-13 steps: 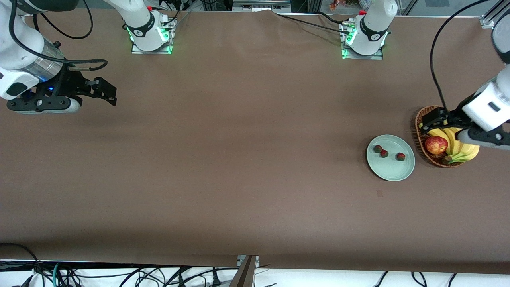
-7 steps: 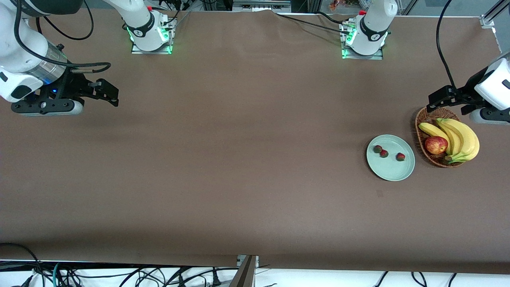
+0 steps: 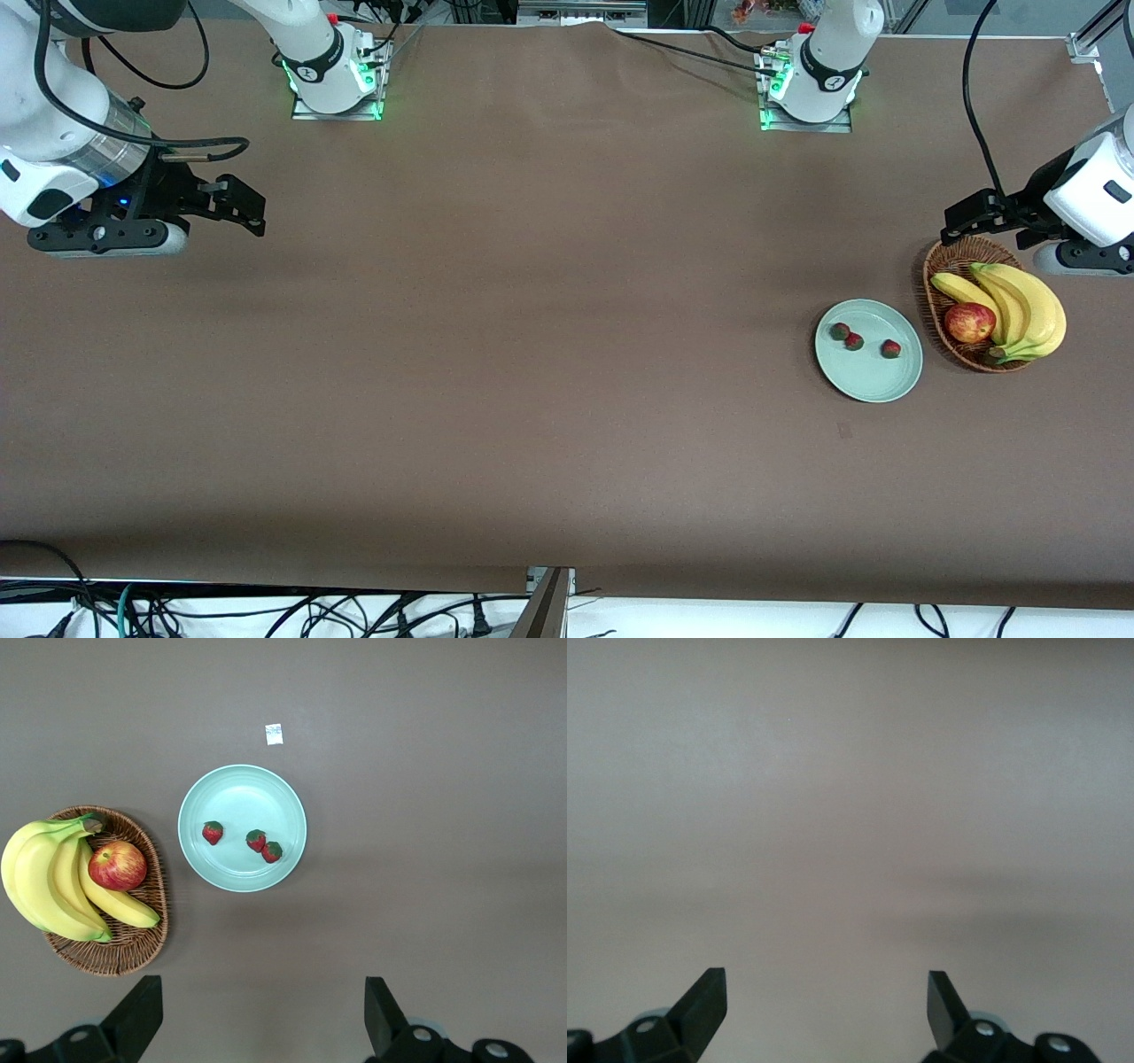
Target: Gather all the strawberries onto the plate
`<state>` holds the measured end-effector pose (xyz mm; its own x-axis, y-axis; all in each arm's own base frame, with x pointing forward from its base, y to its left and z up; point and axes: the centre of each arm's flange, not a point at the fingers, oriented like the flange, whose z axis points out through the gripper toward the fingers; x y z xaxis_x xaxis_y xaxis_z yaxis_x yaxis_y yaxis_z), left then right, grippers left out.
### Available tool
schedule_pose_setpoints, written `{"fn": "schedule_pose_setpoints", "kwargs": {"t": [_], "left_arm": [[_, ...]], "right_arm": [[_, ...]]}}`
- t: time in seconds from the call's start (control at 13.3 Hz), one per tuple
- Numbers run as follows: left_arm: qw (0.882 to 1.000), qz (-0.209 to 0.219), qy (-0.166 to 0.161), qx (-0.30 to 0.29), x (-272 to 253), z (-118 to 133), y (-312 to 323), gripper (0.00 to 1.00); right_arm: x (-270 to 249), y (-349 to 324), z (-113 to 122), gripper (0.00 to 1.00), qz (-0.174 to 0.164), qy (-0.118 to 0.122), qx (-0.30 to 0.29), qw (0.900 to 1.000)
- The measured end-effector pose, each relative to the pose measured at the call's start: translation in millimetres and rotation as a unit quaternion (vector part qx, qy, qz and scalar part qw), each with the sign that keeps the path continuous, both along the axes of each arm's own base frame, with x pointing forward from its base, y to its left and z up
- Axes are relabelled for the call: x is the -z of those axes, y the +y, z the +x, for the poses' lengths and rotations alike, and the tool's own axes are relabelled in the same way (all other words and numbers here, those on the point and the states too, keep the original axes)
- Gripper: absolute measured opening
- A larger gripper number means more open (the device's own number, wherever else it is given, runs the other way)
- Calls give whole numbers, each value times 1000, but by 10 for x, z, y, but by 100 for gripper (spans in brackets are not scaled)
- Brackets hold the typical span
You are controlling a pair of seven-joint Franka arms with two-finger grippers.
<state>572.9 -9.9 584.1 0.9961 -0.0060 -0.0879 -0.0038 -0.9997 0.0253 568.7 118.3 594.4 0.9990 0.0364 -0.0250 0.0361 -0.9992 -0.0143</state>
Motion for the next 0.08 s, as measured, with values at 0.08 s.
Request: {"fn": "schedule_pose_setpoints", "kwargs": {"t": [0.08], "left_arm": [[1000, 0, 0, 0, -2, 11, 3, 100]], "right_arm": [[0, 3, -1, 100, 0, 0, 0, 1000]]}}
